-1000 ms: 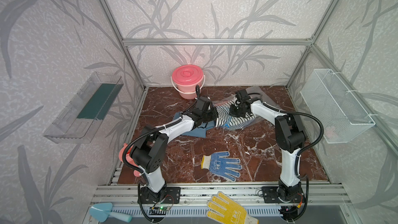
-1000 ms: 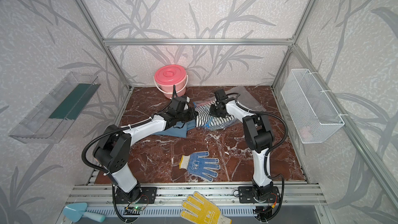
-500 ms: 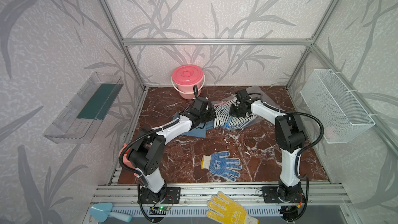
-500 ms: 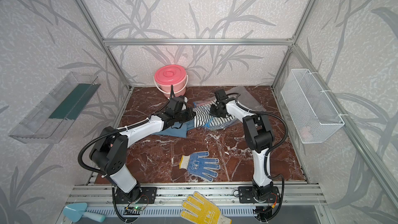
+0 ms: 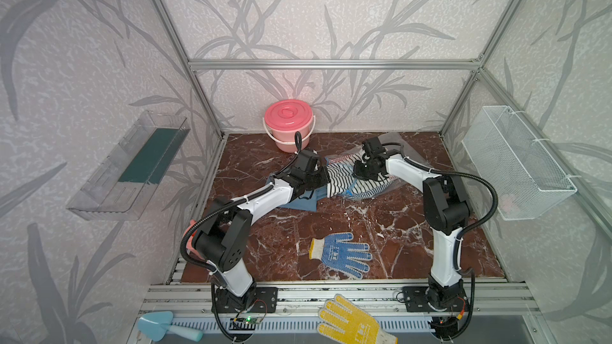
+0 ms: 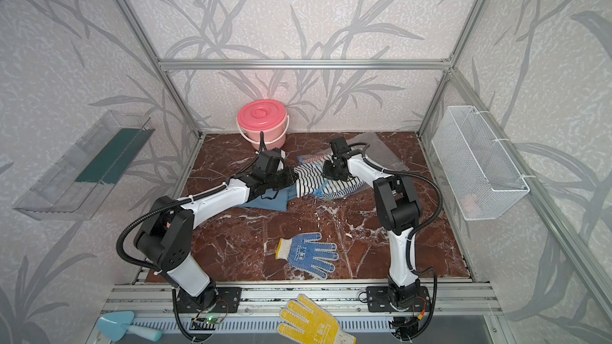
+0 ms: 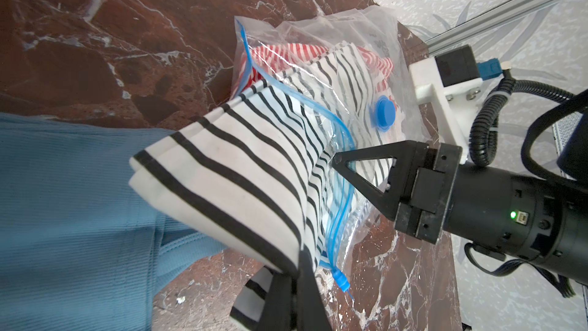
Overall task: Take the tank top out of the vacuum bag
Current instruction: Take out the tank top from the vacuum bag.
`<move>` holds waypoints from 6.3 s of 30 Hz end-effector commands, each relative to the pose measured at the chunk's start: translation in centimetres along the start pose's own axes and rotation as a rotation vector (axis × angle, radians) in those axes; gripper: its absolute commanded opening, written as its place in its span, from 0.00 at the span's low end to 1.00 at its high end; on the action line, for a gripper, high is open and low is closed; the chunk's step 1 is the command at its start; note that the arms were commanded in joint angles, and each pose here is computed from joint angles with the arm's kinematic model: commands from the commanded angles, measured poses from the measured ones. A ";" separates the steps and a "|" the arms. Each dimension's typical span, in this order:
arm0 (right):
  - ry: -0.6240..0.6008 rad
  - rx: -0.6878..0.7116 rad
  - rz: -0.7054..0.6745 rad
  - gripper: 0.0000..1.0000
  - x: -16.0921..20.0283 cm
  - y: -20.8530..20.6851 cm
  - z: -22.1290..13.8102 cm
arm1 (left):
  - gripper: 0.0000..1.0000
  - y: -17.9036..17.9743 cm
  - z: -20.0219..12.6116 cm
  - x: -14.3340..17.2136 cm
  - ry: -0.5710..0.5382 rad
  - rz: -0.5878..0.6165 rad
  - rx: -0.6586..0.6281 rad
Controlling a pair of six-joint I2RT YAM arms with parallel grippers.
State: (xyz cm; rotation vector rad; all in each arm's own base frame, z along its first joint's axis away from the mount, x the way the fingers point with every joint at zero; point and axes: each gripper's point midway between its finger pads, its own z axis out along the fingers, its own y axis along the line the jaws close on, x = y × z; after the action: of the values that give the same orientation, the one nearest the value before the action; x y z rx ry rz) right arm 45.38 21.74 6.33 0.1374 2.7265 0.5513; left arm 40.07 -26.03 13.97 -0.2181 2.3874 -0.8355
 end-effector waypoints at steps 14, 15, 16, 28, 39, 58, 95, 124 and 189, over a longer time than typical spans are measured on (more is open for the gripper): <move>-0.012 0.024 0.006 0.00 0.1 -1.0 -1.6 | 0.00 0.1 -2.5 -1.8 -0.075 0.041 -0.027; -0.015 0.024 0.004 0.00 0.0 -0.9 -1.6 | 0.00 0.2 -2.5 -1.8 -0.076 0.039 -0.027; -0.015 0.025 0.004 0.00 0.1 -1.0 -1.7 | 0.00 0.3 -2.5 -1.9 -0.077 0.039 -0.030; -0.019 0.019 -0.001 0.00 0.0 -0.8 -2.0 | 0.00 0.6 -2.5 -1.9 -0.081 0.033 -0.038; -0.043 0.044 -0.020 0.00 -0.3 -1.2 -2.2 | 0.00 0.6 -3.4 -2.3 -0.099 0.041 -0.044; -0.052 0.060 -0.035 0.00 -0.4 -1.4 -2.6 | 0.00 1.7 -4.1 -3.2 -0.121 0.041 -0.088; -0.074 0.067 -0.013 0.00 -2.8 -1.9 -3.5 | 0.00 4.1 -5.9 -6.2 -0.175 0.051 -0.170; -0.066 0.115 0.028 0.00 -2.3 -4.9 -3.6 | 0.00 5.4 -7.1 -6.0 -0.201 0.064 -0.210; -0.155 0.157 -0.120 0.84 -3.2 -4.0 -8.1 | 0.00 8.0 -11.3 -6.2 -0.279 0.114 -0.373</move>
State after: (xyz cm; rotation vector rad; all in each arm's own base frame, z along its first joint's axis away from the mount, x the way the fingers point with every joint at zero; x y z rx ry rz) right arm 45.50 14.15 10.33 0.1129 2.6736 0.2648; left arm 38.99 -12.72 17.94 -0.3071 2.2838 -0.3080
